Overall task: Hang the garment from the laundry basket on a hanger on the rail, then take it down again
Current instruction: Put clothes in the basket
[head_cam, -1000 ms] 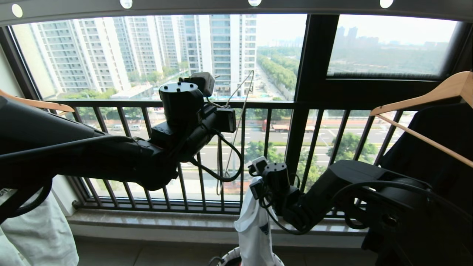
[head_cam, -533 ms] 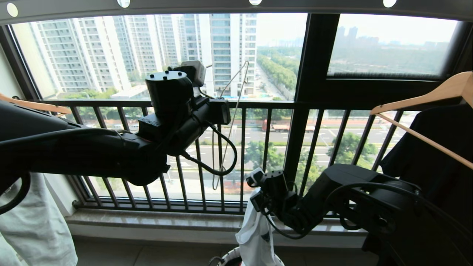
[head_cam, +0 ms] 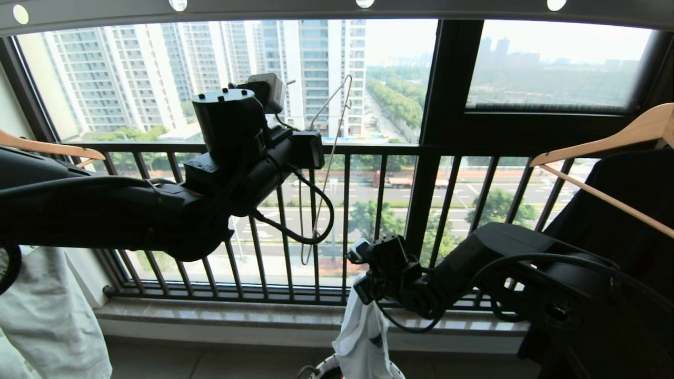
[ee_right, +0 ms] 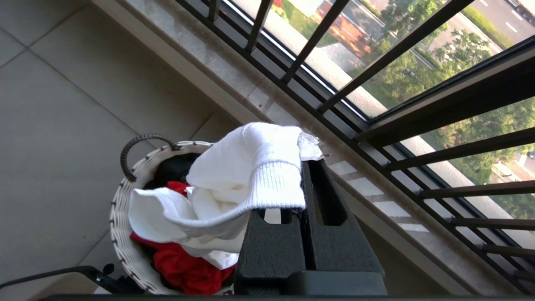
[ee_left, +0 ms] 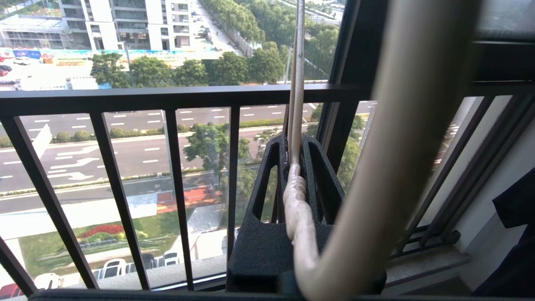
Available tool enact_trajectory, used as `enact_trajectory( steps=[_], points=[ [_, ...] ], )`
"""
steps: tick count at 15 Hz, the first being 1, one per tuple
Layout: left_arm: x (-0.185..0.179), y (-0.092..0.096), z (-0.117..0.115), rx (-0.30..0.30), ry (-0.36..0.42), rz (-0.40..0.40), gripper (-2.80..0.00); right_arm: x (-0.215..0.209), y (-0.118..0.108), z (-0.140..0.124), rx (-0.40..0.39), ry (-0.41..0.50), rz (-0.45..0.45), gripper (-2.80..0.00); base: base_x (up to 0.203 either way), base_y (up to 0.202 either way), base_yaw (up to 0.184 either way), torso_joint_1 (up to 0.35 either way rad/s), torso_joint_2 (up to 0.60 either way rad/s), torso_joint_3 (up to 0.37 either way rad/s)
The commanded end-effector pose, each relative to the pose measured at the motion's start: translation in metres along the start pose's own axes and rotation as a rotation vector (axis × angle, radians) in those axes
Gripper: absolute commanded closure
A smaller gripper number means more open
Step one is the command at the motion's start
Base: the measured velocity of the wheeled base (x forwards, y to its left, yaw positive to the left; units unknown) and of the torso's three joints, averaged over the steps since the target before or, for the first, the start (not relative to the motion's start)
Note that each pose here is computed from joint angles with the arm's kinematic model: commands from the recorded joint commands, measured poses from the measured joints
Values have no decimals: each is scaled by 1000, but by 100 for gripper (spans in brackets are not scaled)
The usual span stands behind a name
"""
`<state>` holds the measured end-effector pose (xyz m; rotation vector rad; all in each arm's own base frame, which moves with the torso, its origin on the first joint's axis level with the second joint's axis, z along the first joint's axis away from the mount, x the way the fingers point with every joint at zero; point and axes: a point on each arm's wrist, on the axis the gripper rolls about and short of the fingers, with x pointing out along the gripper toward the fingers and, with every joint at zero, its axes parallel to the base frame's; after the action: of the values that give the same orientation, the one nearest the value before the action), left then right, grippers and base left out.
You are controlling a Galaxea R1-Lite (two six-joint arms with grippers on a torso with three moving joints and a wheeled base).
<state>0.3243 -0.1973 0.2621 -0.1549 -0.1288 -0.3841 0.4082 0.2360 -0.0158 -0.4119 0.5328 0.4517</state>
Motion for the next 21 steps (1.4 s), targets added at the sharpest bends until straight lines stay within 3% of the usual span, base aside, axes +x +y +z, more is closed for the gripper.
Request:
enact_trajectory(
  steps=[1, 3, 4, 12, 21],
  points=[
    [0, 0, 1, -3, -5, 1, 0, 0, 0, 2, -1, -11, 3, 0, 0, 0, 0, 0, 0, 0],
    [0, 0, 1, -3, -5, 1, 0, 2, 1, 0, -2, -8, 8, 0, 0, 0, 0, 0, 0, 0],
    [0, 0, 1, -3, -5, 1, 0, 2, 0, 1, -2, -10, 8, -280, 0, 0, 0, 0, 0, 0],
    [0, 0, 2, -3, -8, 2, 0, -8, -2, 7, -13, 54, 43, -280, 0, 0, 0, 0, 0, 0],
    [-2, 4, 8, -6, -25, 10, 0, -18, -23, 26, -95, 255, 128, -280, 0, 0, 0, 0, 0, 0]
  ],
)
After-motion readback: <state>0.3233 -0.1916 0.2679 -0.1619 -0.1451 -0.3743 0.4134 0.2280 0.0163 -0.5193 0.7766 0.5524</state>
